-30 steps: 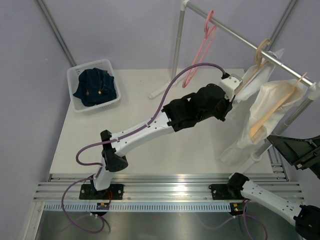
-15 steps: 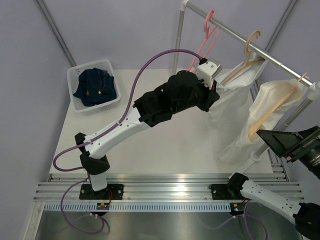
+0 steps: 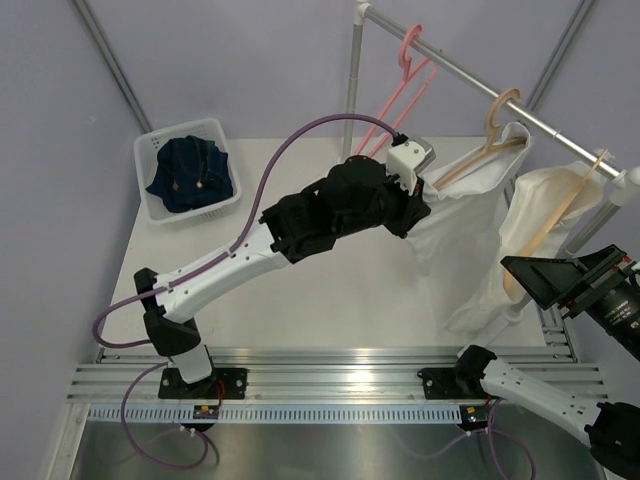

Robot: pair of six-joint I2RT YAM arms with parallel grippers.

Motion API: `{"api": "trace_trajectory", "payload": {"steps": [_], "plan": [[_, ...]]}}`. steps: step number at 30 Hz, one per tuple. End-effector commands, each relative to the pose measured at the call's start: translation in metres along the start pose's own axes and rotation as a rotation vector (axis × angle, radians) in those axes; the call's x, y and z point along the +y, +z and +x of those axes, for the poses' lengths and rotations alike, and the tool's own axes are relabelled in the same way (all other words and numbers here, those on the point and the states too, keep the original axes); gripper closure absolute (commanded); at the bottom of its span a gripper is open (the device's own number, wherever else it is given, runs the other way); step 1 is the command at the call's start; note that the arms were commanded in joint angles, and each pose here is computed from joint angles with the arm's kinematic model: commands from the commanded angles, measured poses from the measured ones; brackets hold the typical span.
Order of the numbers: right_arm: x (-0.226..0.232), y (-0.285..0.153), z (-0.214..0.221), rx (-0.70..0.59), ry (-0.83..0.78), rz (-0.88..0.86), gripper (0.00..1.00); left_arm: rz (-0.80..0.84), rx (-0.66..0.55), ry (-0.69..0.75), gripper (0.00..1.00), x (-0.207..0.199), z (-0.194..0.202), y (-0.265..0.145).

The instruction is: Remove the skirt from the hanger

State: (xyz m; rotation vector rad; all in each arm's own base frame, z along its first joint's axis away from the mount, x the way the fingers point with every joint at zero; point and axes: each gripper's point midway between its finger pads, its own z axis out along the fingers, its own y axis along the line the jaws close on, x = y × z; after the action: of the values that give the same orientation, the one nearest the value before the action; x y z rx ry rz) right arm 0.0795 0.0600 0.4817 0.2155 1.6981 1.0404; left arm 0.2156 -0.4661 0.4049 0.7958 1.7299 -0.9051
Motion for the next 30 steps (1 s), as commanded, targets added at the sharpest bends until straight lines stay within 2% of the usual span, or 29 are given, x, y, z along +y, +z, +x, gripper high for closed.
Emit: {"api": "trace_trajectory", "payload": {"steps": [1, 2, 5, 8, 15, 20, 29, 30], "plan": [[-0.008, 0.001, -0.001, -0.008, -0.042, 0.041, 0.03, 0.063, -0.222, 0.011, 1.0, -0.012, -0.067, -0.055], [-0.007, 0.006, 0.0, 0.005, -0.053, 0.05, 0.04, 0.056, -0.196, 0.012, 1.0, -0.009, -0.052, -0.052], [-0.005, 0.015, 0.003, 0.025, -0.072, 0.057, 0.03, 0.054, -0.242, 0.004, 1.0, -0.007, -0.056, -0.068], [0.0, 0.022, 0.006, 0.042, -0.081, 0.043, 0.03, 0.036, -0.244, 0.0, 1.0, -0.003, -0.05, -0.065], [-0.001, 0.021, 0.007, 0.046, -0.089, 0.045, 0.02, -0.005, -0.257, 0.013, 1.0, 0.003, -0.071, -0.044], [-0.007, 0.014, 0.003, 0.031, -0.088, 0.066, 0.02, 0.04, -0.298, -0.004, 1.0, -0.006, -0.083, -0.045], [-0.016, 0.015, 0.009, 0.048, -0.106, 0.097, 0.01, 0.083, -0.331, -0.03, 1.0, -0.01, -0.078, -0.082], [-0.016, 0.017, 0.011, 0.054, -0.11, 0.097, 0.01, 0.085, -0.312, -0.033, 1.0, -0.009, -0.068, -0.08]]}}
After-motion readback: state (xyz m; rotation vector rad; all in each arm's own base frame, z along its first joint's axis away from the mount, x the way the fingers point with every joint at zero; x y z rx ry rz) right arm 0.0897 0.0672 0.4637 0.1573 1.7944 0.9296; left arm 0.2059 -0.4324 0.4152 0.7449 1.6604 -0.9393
